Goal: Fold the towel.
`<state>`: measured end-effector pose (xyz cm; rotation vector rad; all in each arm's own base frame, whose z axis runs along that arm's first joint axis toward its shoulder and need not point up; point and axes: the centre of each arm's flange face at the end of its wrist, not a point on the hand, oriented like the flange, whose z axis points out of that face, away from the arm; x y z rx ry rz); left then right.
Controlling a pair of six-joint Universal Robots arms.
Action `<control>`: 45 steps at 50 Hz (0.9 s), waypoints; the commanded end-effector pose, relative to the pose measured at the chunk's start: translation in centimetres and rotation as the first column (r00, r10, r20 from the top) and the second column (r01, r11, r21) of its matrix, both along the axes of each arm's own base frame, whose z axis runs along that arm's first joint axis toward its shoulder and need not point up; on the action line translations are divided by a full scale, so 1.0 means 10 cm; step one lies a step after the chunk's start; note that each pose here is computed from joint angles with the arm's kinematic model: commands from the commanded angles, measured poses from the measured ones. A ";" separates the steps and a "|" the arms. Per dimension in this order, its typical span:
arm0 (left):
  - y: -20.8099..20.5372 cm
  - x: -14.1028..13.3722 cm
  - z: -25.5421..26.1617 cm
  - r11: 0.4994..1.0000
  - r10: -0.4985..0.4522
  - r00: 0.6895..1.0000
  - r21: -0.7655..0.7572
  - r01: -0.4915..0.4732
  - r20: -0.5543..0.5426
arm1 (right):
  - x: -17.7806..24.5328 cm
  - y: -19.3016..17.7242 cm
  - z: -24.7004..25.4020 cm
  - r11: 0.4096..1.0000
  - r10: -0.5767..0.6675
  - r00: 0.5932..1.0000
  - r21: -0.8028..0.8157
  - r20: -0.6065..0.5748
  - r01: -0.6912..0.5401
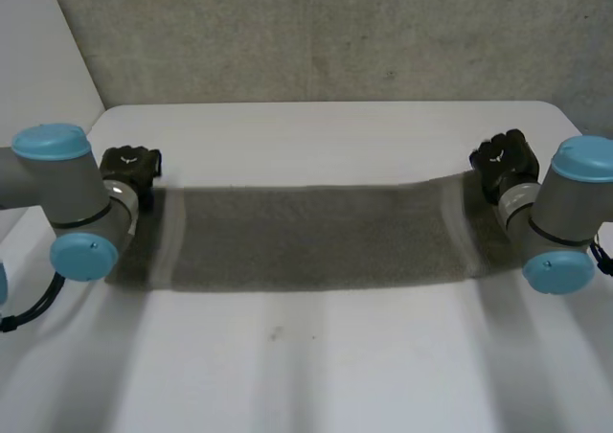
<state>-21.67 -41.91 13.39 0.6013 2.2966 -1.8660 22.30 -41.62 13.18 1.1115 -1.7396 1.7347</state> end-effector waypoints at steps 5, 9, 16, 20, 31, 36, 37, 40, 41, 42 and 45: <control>0.19 -0.19 0.25 0.998 -0.053 0.998 -0.046 0.052 -0.018 | -0.05 0.22 0.30 0.999 -0.041 0.993 -0.003 0.113 0.042; 0.31 -0.16 0.37 0.997 -0.053 0.998 -0.049 0.052 -0.020 | -0.14 0.50 0.52 0.998 -0.057 0.980 0.031 0.193 0.052; 0.74 -0.05 0.57 0.998 -0.055 0.998 -0.035 0.054 -0.021 | -0.18 0.91 0.55 0.983 -0.028 0.976 0.185 0.215 -0.012; 0.90 -0.02 0.57 0.998 -0.053 0.998 -0.036 0.051 -0.041 | -0.37 1.01 0.41 0.945 -0.057 0.968 0.327 0.244 -0.027; 1.13 0.05 0.42 0.999 -0.030 0.986 -0.042 0.024 -0.162 | -0.56 0.92 0.16 0.913 -0.062 0.938 0.398 0.342 -0.085; 1.14 0.05 0.41 0.999 -0.028 0.985 -0.038 0.022 -0.169 | -0.57 0.89 0.04 0.912 -0.045 0.931 0.396 0.363 -0.110; 1.14 0.05 0.41 0.999 -0.029 0.985 -0.039 0.022 -0.169 | -0.57 0.89 0.04 0.912 -0.045 0.931 0.396 0.363 -0.110; 1.15 0.05 0.40 0.999 -0.028 0.985 -0.036 0.022 -0.168 | -0.59 0.85 0.02 0.918 -0.044 0.929 0.382 0.367 -0.108; 1.15 0.05 0.40 0.999 -0.028 0.985 -0.036 0.022 -0.168 | -0.59 0.84 0.01 0.921 -0.040 0.930 0.375 0.367 -0.108; 1.15 0.05 0.40 0.999 -0.027 0.985 -0.036 0.021 -0.168 | -0.60 0.83 -0.01 0.922 -0.041 0.929 0.372 0.367 -0.106; 1.15 0.05 0.39 0.999 -0.028 0.985 -0.033 0.022 -0.168 | -0.61 0.81 -0.07 0.920 -0.047 0.931 0.378 0.361 -0.101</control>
